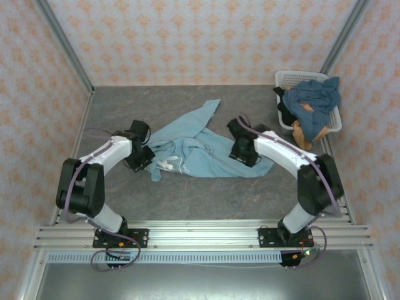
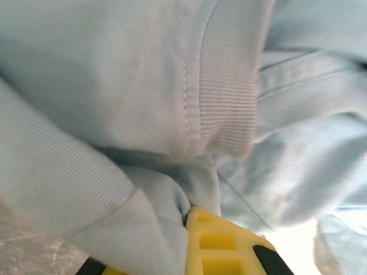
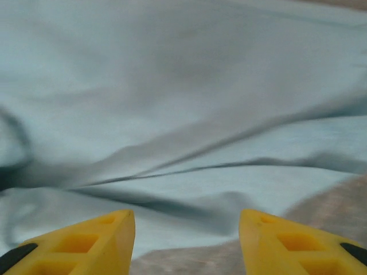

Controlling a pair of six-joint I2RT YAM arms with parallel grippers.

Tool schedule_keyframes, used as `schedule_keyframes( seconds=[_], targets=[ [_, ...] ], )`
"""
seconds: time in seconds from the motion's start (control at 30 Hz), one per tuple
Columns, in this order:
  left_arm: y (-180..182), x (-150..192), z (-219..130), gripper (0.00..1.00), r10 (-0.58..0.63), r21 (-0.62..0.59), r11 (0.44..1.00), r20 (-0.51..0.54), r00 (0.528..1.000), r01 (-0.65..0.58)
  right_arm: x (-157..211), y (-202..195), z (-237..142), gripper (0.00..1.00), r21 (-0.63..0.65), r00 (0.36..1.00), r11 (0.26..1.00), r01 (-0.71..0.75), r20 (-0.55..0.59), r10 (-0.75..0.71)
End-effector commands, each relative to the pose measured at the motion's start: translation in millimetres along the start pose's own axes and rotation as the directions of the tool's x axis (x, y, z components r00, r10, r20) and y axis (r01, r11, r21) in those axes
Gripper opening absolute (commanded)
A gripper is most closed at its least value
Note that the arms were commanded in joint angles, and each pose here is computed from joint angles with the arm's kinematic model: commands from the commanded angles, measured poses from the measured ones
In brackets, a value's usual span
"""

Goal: Fold and stack the t-shirts

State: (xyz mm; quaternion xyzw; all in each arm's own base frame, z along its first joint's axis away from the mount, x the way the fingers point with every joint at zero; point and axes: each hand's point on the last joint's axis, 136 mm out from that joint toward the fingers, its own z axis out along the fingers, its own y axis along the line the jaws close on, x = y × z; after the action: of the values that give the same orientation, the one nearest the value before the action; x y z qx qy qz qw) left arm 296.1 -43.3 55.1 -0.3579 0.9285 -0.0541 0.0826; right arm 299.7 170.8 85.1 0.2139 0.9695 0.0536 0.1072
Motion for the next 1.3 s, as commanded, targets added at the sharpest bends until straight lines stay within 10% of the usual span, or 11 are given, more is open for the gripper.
schedule_keyframes(
  seconds=[0.0,0.43,0.63,0.73,1.0,1.27],
  targets=[
    [16.3,-14.9,-39.4,0.00,-0.005,-0.022,1.000,0.113,0.994,0.008,-11.7,74.6,2.2,0.53,-0.170,0.998,0.983,0.062,0.043,-0.056],
    [22.3,-5.2,-38.3,0.00,-0.020,0.029,0.999,0.074,0.997,0.017,-19.6,167.2,55.9,0.58,-0.263,0.998,0.965,0.014,-0.057,-0.030],
    [21.5,-7.6,-40.5,0.00,0.004,0.022,1.000,0.072,0.997,-0.006,-24.5,170.8,59.2,0.22,-0.261,0.999,0.965,-0.005,-0.043,-0.007],
    [18.8,-10.2,-41.1,0.00,0.012,0.023,1.000,0.075,0.997,-0.014,-36.5,169.7,41.4,0.00,-0.262,1.000,0.965,0.008,0.020,-0.003],
    [-11.3,-48.8,-43.2,0.00,0.041,0.047,0.998,0.100,0.994,-0.046,-91.9,160.5,-53.7,0.00,-0.307,0.970,0.950,0.052,0.240,0.024],
    [-89.9,-160.1,-66.3,0.00,0.010,0.138,0.989,0.251,0.968,-0.046,-87.4,172.5,-152.4,0.00,-0.448,0.933,0.861,0.241,0.351,-0.079]
  ],
)
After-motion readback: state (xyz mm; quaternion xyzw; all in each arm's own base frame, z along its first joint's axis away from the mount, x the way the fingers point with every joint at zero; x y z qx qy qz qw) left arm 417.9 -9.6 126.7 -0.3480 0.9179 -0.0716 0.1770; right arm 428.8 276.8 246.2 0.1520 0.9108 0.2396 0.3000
